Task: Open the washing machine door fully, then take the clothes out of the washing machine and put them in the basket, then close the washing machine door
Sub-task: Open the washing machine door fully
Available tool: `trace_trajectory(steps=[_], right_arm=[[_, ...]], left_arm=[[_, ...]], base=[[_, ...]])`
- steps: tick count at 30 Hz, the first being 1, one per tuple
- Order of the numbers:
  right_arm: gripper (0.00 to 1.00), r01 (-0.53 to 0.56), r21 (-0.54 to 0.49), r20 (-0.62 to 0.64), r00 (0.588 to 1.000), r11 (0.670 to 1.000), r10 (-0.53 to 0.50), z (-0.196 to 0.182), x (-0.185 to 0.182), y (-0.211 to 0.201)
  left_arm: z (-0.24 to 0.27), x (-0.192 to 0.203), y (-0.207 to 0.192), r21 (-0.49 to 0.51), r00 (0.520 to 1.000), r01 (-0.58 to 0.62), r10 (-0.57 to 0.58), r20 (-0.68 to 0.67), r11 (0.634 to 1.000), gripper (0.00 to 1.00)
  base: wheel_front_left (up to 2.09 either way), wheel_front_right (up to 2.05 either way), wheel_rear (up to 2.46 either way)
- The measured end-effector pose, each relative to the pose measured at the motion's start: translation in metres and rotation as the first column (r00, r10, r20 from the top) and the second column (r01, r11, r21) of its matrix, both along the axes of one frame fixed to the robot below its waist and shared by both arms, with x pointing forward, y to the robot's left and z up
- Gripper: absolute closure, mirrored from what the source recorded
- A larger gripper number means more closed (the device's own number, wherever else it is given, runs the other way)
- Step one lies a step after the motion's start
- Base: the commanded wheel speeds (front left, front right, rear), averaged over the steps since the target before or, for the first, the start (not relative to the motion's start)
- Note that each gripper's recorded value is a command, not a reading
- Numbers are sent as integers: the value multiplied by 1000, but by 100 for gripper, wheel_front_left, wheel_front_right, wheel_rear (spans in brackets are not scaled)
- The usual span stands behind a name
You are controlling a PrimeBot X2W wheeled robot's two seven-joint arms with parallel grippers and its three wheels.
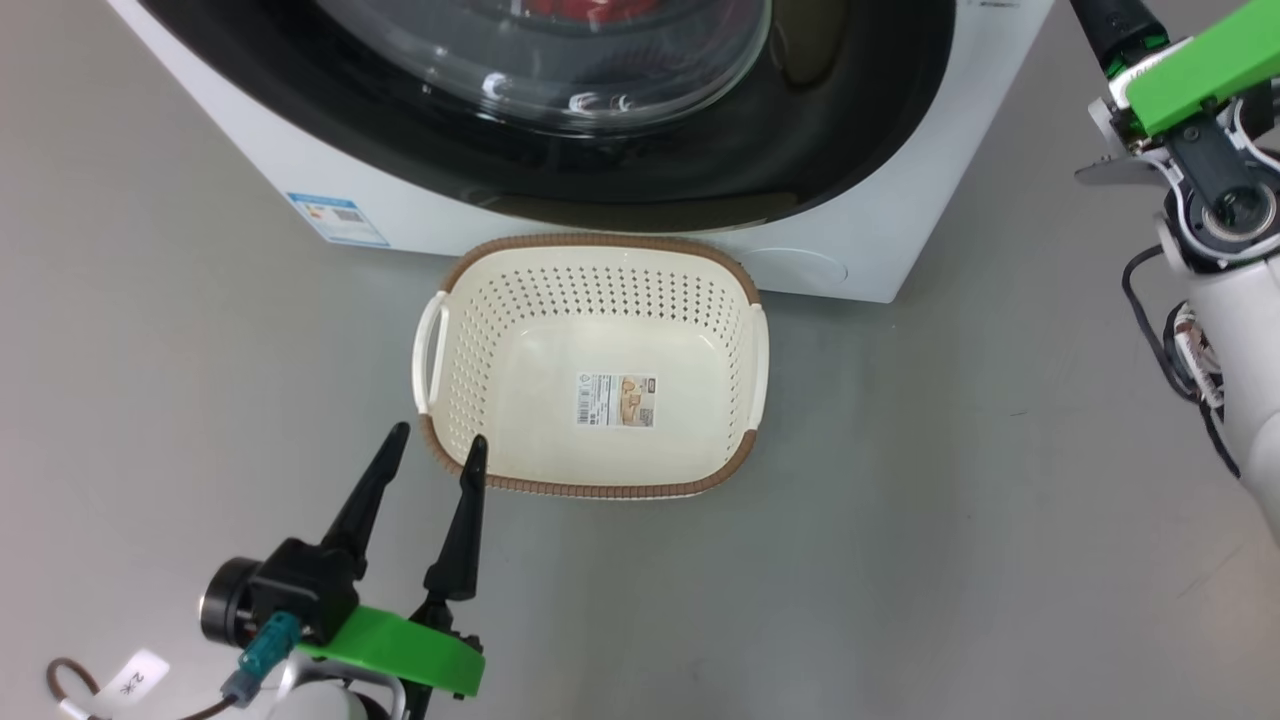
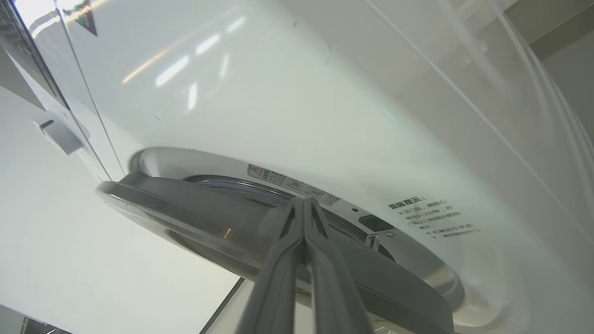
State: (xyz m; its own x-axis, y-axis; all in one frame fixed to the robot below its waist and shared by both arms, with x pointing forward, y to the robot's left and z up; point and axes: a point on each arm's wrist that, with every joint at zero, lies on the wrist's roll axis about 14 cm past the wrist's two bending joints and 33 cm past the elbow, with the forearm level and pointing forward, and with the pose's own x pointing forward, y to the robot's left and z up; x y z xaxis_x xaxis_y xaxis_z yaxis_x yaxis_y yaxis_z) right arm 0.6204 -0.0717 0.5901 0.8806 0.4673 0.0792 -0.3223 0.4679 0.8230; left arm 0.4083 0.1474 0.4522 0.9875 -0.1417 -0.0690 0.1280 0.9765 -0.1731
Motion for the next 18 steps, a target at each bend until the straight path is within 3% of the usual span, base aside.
trace_trajectory(steps=[8,18], right_arm=[[100,-122,-26,-119,986,992,118,-18,13,19],[100,-235,70,-264,933,970,245,-35,21,35]], left_arm=[[-2,5,-1,-2,1000,4,-4,-3,1000,0],[-3,9,2,2,1000,-2,2,-8,1000,0]], base=[[0,0,0],[0,0,0]])
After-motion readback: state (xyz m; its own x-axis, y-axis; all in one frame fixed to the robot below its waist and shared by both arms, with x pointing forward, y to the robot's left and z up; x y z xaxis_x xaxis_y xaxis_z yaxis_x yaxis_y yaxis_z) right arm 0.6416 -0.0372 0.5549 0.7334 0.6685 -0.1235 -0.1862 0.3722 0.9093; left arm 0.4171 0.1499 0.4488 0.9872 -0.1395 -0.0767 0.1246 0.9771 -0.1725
